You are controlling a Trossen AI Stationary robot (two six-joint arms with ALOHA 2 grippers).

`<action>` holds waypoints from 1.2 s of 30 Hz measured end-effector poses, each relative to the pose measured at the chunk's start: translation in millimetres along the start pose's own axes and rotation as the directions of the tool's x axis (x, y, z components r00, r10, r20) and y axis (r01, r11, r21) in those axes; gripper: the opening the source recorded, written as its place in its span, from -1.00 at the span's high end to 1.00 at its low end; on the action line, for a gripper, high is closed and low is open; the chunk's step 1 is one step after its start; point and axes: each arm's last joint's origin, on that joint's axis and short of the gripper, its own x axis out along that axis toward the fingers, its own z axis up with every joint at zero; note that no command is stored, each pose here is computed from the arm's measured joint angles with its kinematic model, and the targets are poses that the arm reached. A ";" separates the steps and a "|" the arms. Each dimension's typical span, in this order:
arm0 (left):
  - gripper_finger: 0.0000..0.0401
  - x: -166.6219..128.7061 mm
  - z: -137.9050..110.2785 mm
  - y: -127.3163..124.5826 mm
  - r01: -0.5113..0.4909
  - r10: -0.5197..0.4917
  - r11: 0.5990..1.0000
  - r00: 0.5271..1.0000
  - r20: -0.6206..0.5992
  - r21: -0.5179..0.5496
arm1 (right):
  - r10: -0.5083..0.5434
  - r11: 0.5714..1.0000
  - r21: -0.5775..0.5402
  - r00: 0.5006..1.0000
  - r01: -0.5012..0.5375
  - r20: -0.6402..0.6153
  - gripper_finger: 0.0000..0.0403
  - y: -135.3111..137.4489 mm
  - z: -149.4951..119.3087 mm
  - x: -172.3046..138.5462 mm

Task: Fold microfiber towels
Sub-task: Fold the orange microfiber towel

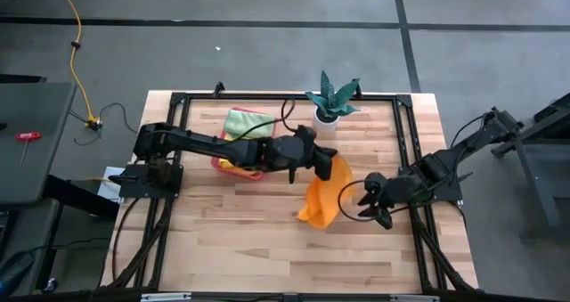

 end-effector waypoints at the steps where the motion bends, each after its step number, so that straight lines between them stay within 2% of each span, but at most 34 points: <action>1: 1.00 0.1 -1.4 1.4 -0.009 0.010 1.000 1.000 -0.017 0.020 | -0.030 1.000 -0.001 0.999 0.030 0.013 0.06 -1.6 -0.3 0.0; 10: 1.00 -9.5 -28.5 -2.4 -0.005 0.053 0.974 0.978 -0.202 0.227 | -0.287 0.957 0.071 0.953 0.281 0.097 0.06 -19.8 0.5 -1.7; 17: 1.00 -21.7 -51.7 1.1 -0.042 0.173 0.932 0.924 -0.342 0.360 | -0.396 0.915 -0.048 0.915 0.400 0.070 0.06 -37.1 5.9 -1.2; 21: 1.00 -25.3 -59.1 3.6 -0.092 0.246 0.908 0.907 -0.342 0.409 | -0.419 0.906 -0.060 0.908 0.419 0.025 0.06 -52.8 2.7 8.1; 23: 1.00 -26.2 -61.2 3.9 -0.106 0.262 0.903 0.904 -0.339 0.417 | -0.420 0.906 -0.056 0.907 0.420 0.008 0.06 -61.6 -1.8 14.4; 31: 1.00 -27.1 -62.3 2.7 -0.136 0.261 0.927 0.904 -0.338 0.350 | -0.463 0.886 0.024 0.885 0.463 0.035 0.06 -99.0 -16.7 35.8; 36: 1.00 -27.0 -62.2 3.0 -0.138 0.261 0.928 0.903 -0.340 0.345 | -0.460 0.887 -0.039 0.887 0.461 0.032 0.06 -112.5 -18.4 43.0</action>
